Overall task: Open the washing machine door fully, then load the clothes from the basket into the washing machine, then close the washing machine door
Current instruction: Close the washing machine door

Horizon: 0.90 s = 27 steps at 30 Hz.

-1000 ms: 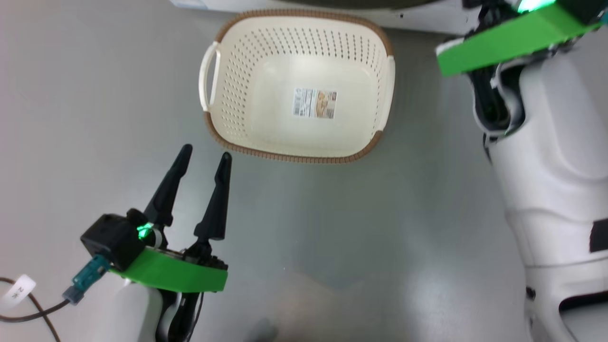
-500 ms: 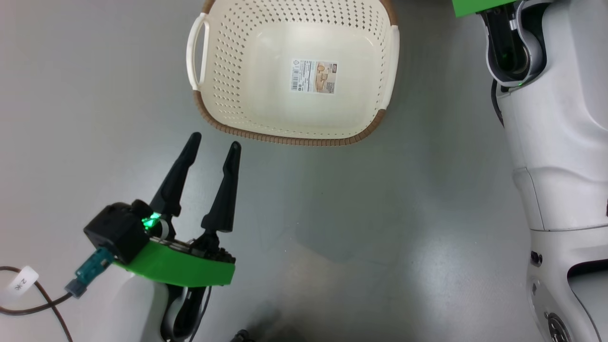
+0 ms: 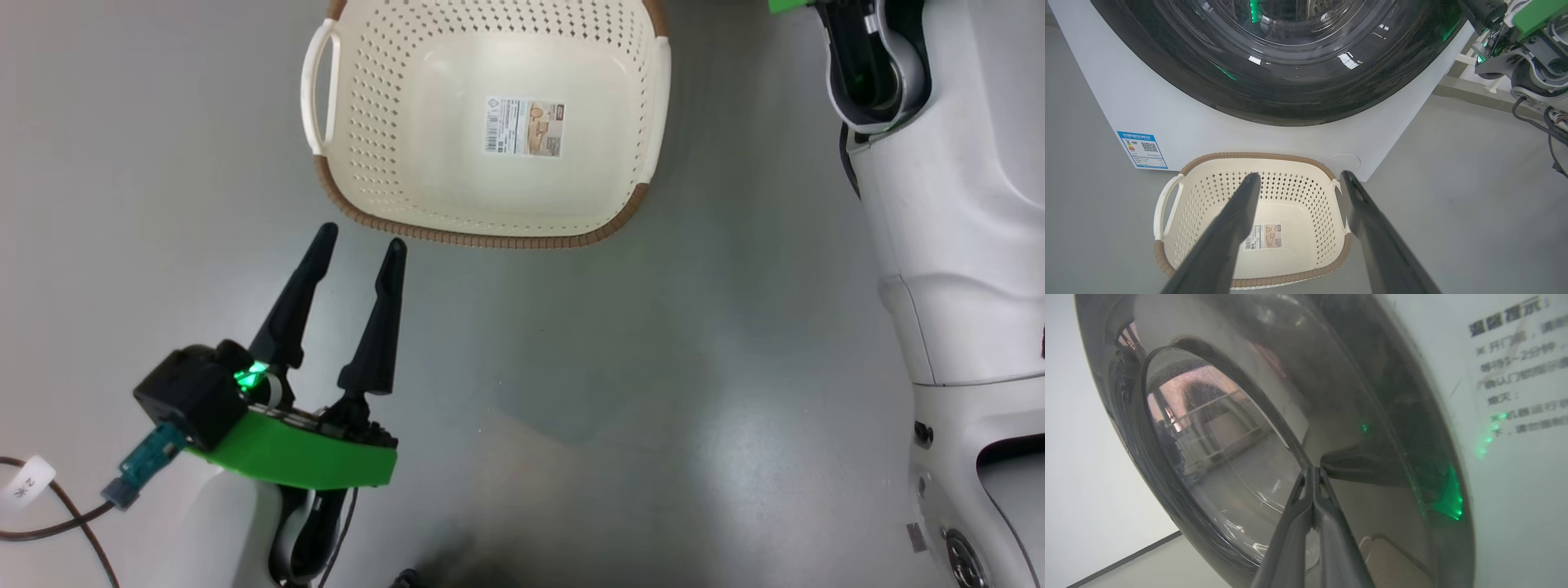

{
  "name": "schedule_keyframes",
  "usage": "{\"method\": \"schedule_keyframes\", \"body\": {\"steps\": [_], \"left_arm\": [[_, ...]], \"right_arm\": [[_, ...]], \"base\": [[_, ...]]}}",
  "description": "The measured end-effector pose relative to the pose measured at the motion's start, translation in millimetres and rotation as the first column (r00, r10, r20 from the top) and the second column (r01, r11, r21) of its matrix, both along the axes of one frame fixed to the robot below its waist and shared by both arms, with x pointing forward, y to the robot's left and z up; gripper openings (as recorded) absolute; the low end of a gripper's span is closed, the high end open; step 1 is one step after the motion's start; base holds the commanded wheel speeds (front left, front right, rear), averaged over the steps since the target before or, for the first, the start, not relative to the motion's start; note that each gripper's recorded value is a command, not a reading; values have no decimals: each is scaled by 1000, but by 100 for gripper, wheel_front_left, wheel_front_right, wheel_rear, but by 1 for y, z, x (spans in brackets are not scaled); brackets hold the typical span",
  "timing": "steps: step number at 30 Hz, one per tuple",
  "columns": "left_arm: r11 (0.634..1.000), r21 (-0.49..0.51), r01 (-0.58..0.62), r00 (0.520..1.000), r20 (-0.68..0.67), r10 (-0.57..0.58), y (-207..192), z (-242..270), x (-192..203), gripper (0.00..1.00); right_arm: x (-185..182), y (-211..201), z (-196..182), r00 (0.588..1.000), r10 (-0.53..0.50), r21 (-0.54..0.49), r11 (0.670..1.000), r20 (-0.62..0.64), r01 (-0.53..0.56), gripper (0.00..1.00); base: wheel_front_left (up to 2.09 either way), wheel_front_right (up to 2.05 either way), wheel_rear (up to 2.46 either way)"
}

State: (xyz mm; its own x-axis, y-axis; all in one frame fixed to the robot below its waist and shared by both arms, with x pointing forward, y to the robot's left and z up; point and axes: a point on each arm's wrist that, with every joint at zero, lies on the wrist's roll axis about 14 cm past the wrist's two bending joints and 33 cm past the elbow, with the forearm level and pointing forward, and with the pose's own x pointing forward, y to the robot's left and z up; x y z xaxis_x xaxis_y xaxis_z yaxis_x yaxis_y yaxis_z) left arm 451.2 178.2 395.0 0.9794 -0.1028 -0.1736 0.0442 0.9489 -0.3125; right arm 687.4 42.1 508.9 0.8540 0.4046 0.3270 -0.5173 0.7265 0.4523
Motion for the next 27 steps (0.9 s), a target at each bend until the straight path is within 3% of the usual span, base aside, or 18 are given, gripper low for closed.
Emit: {"method": "schedule_keyframes", "body": {"steps": [12,13,14,15,27], "left_arm": [[999,27,-39,996,86,37,16,33,-1,100],[999,31,-43,995,91,40,18,36,-3,100],[998,34,-45,995,95,42,19,38,-5,100],[998,35,-47,994,99,43,19,41,-7,100],[995,64,-80,986,149,70,31,65,-30,100]], "right_arm": [[-48,-10,-17,997,22,-63,998,-73,-27,0],[-52,-13,-18,997,17,-67,997,-78,-22,17],[-56,-16,-18,996,12,-73,997,-83,-18,46],[-61,-19,-18,996,8,-79,997,-87,-15,100],[-119,-68,-9,990,-82,-124,990,-115,67,100]], "base": [[0,0,0],[0,0,0],[0,0,0],[0,0,0],[0,0,0]]}}
